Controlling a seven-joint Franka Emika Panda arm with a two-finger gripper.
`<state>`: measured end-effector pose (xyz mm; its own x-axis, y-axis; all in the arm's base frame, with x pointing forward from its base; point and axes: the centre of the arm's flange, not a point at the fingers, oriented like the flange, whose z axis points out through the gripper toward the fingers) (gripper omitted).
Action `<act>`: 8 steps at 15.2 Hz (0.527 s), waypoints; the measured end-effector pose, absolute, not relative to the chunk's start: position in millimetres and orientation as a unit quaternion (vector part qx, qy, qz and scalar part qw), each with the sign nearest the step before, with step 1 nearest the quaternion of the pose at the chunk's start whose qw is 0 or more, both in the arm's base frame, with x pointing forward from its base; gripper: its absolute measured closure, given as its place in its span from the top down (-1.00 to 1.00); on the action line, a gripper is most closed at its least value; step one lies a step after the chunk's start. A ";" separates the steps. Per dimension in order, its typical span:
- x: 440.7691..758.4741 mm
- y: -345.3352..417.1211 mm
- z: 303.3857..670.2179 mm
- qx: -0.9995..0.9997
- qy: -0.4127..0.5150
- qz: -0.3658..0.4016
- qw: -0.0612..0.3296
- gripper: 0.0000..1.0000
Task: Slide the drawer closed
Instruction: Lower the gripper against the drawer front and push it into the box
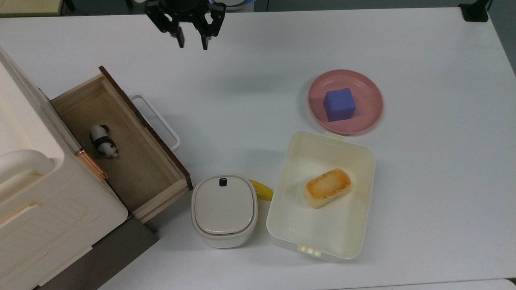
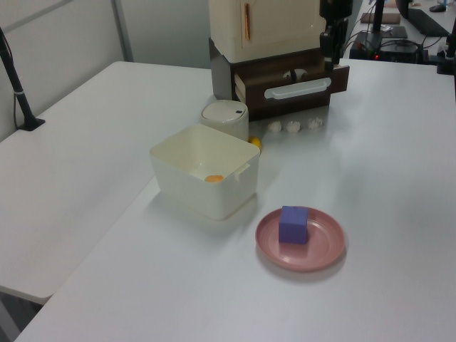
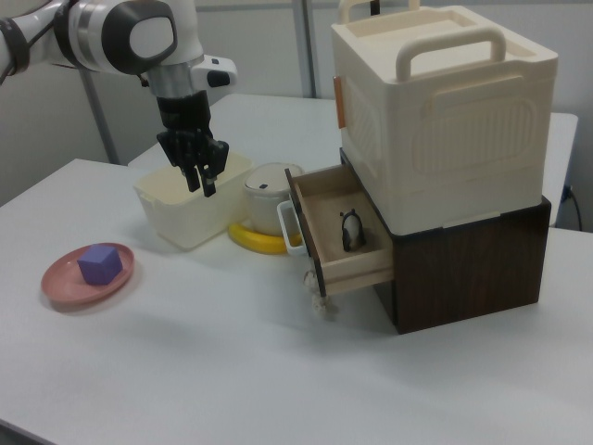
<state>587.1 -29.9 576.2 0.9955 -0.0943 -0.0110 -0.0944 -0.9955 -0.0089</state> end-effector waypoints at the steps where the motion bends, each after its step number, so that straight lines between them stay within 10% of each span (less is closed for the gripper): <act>1: 587.0 -30.0 574.9 -0.998 0.063 0.007 0.006 -0.40; 4: 589.5 -30.5 560.6 -0.989 0.145 0.020 0.005 -0.98; 8: 609.7 -38.4 513.8 -0.959 0.281 0.032 -0.002 -0.98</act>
